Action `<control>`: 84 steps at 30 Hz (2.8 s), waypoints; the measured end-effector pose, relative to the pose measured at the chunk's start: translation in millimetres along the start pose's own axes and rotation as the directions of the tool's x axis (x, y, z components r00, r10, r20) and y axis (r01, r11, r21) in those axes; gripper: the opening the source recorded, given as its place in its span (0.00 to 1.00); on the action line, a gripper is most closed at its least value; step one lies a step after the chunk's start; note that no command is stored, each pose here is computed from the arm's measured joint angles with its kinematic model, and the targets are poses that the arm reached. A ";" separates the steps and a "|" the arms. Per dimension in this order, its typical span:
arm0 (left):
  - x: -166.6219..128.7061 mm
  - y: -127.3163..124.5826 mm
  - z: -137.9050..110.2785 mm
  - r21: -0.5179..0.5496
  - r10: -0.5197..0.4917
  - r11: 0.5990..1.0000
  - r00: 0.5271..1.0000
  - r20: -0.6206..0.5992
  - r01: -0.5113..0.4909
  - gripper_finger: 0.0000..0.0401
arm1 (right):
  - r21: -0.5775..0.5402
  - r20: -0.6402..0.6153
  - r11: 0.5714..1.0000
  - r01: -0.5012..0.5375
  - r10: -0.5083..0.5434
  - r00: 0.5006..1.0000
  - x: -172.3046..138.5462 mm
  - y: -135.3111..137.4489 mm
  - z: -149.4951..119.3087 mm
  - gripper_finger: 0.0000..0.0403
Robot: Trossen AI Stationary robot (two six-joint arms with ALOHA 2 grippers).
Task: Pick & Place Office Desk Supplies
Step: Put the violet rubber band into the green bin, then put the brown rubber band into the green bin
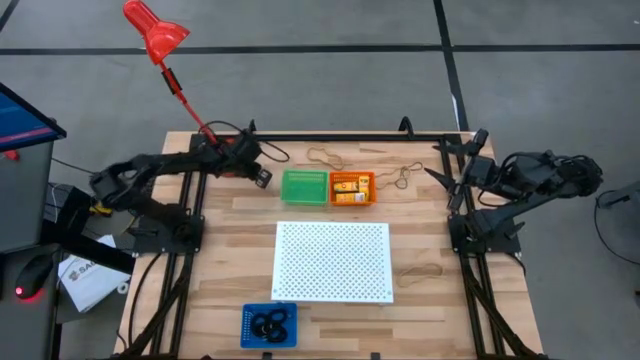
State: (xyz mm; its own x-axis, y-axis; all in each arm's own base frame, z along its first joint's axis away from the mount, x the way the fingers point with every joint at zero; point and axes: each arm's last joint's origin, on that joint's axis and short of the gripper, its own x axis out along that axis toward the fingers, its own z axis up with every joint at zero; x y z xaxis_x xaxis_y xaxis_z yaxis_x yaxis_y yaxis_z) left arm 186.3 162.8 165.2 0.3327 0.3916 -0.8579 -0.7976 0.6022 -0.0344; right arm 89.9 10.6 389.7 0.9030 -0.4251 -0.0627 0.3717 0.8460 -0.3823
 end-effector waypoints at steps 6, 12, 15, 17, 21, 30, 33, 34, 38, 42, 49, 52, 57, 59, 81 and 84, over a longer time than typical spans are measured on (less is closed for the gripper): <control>-55.3 -0.6 9.0 0.027 -0.115 0.993 0.969 0.219 0.112 0.00 | 0.003 -0.008 1.000 0.023 -0.023 1.000 -9.3 -9.5 -6.6 0.62; -91.4 -11.4 12.0 0.159 -0.266 0.962 0.884 0.384 0.220 0.00 | 0.084 0.001 0.991 0.102 -0.103 0.995 -0.8 2.5 -43.1 0.62; -98.0 -15.3 12.0 0.204 -0.299 0.951 0.861 0.412 0.233 0.00 | 0.116 0.055 0.981 0.154 -0.162 0.985 6.0 10.6 -65.8 0.62; -99.1 -17.6 13.4 0.231 -0.321 0.942 0.846 0.425 0.242 0.00 | 0.119 0.108 0.973 0.197 -0.210 0.972 8.6 12.4 -76.9 0.62; -98.2 -22.8 14.9 0.283 -0.359 0.925 0.829 0.428 0.255 0.00 | 0.130 0.210 0.965 0.226 -0.249 0.945 10.0 10.6 -90.1 0.62; -73.4 -40.7 24.8 0.402 -0.481 0.856 0.787 0.386 0.326 0.00 | 0.124 0.091 0.971 0.203 -0.215 0.972 32.7 9.9 -122.2 0.62; -63.7 -43.8 30.3 0.422 -0.484 0.852 0.776 0.404 0.311 0.00 | 0.130 0.071 0.972 0.196 -0.206 0.976 40.1 3.9 -126.0 0.62; -62.0 -44.6 32.1 0.425 -0.487 0.851 0.769 0.415 0.309 0.00 | 0.127 0.059 0.973 0.192 -0.201 0.978 42.2 2.2 -128.0 0.62; -61.5 -45.4 32.8 0.432 -0.501 0.843 0.760 0.414 0.320 0.00 | 0.129 0.022 0.977 0.169 -0.174 0.985 47.8 -4.7 -135.1 0.62; -69.0 -47.8 33.4 0.458 -0.535 0.823 0.728 0.429 0.336 0.00 | 0.135 0.024 0.978 0.158 -0.162 0.986 47.7 -11.2 -138.2 0.62; -62.4 -53.9 29.3 0.514 -0.617 0.754 0.708 0.343 0.409 0.00 | 0.140 0.015 0.973 0.181 -0.185 0.983 46.3 -18.9 -141.4 0.62; -53.8 -56.1 29.4 0.516 -0.629 0.742 0.710 0.316 0.428 0.00 | 0.150 0.026 0.974 0.173 -0.179 0.984 45.8 -20.3 -141.2 0.62; -29.1 -60.7 28.8 0.508 -0.649 0.720 0.717 0.254 0.472 0.00 | 0.150 0.045 0.975 0.161 -0.169 0.985 45.4 -21.2 -140.2 0.62; -20.0 -60.8 28.4 0.497 -0.645 0.723 0.726 0.238 0.479 0.00 | 0.150 0.051 0.976 0.158 -0.168 0.985 45.3 -21.3 -139.7 0.62; -1.7 -57.8 31.2 0.456 -0.621 0.752 0.743 0.249 0.476 0.34 | 0.152 0.058 0.975 0.159 -0.170 0.984 45.2 -21.5 -139.0 0.62; -8.5 -56.7 35.5 0.466 -0.607 0.767 0.735 0.302 0.441 0.38 | 0.142 0.056 0.977 0.160 -0.169 0.984 45.3 -21.4 -139.2 0.62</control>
State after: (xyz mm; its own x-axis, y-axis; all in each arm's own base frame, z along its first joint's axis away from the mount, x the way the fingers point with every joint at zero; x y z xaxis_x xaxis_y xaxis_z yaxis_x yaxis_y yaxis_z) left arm 246.5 150.0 192.6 0.8808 0.1327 -0.4546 -0.2302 0.9589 -0.1661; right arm 92.8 -71.6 266.7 0.8377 -0.5434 0.0544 0.5381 0.8041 -0.2528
